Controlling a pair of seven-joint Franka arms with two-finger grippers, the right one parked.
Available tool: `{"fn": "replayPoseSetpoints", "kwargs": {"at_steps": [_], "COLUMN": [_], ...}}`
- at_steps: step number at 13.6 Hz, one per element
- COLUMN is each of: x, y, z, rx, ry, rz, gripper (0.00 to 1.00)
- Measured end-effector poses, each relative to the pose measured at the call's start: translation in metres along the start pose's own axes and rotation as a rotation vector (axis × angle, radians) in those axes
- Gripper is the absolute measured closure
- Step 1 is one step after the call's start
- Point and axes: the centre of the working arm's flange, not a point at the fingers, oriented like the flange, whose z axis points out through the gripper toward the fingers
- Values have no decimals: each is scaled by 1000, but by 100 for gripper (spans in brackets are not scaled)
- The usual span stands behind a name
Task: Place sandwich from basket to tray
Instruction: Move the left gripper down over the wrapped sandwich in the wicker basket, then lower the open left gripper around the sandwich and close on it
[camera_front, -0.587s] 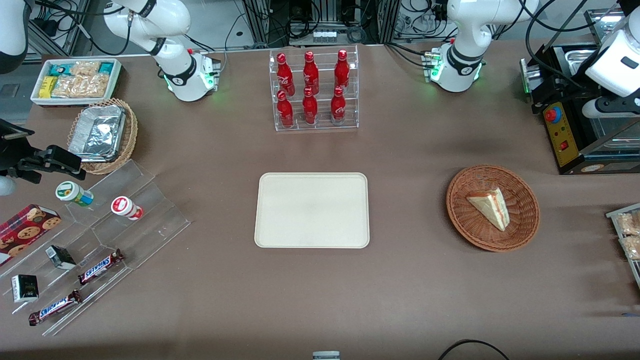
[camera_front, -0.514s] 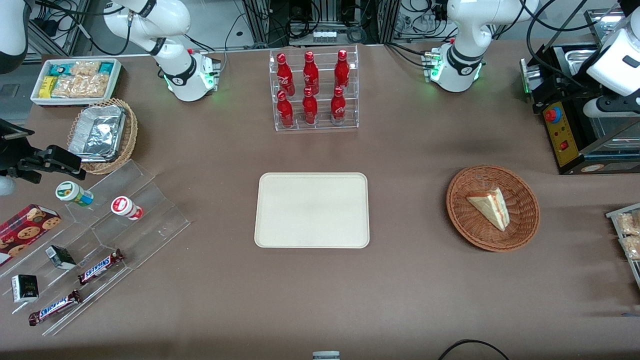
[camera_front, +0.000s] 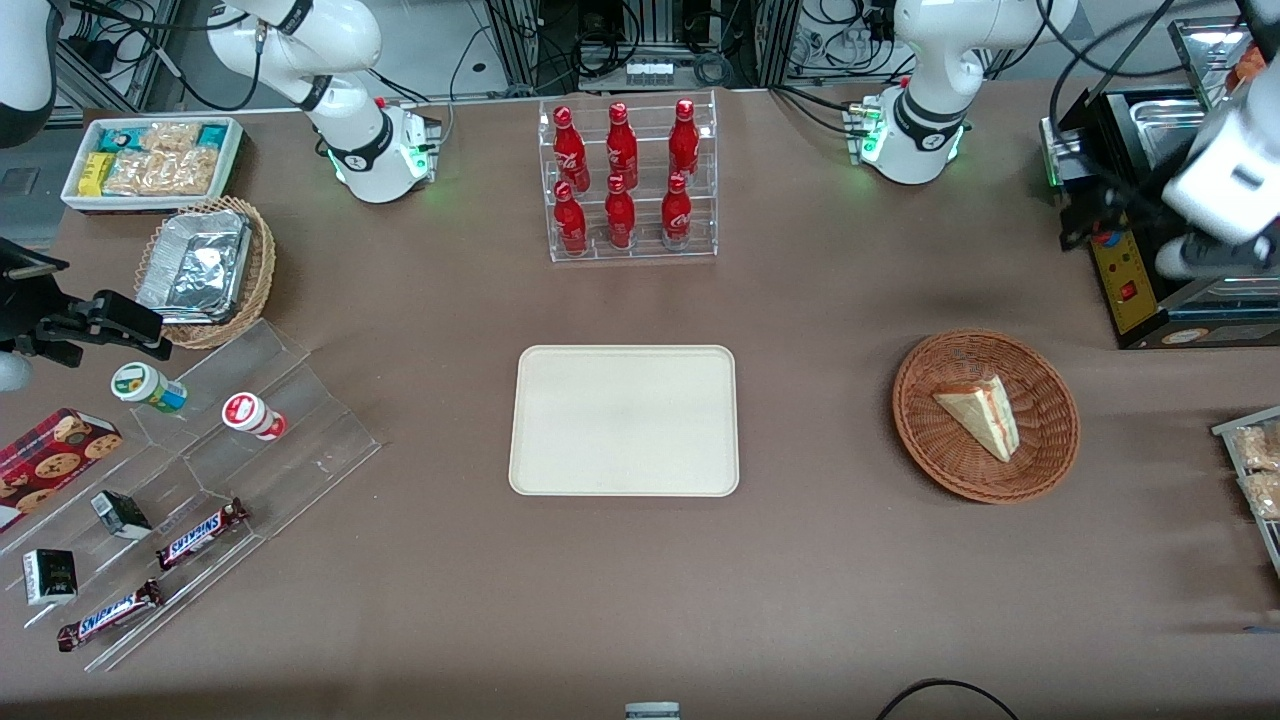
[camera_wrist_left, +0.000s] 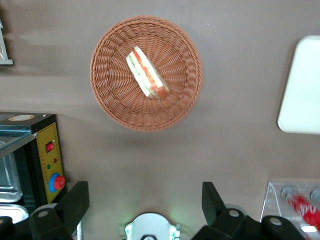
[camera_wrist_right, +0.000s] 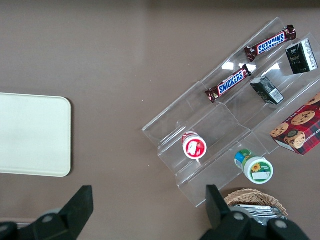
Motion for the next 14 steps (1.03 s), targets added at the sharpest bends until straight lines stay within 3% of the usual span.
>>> {"fn": "replayPoseSetpoints", "kwargs": {"at_steps": [6,9,14], "x": [82,108,125], "y": [-22,-16,-9], "z": [108,163,237], "rx": [5,2,-6], "ry": [-43,-24,-7], "rz": [-426,-597,-731], "gripper": [0,0,0]}}
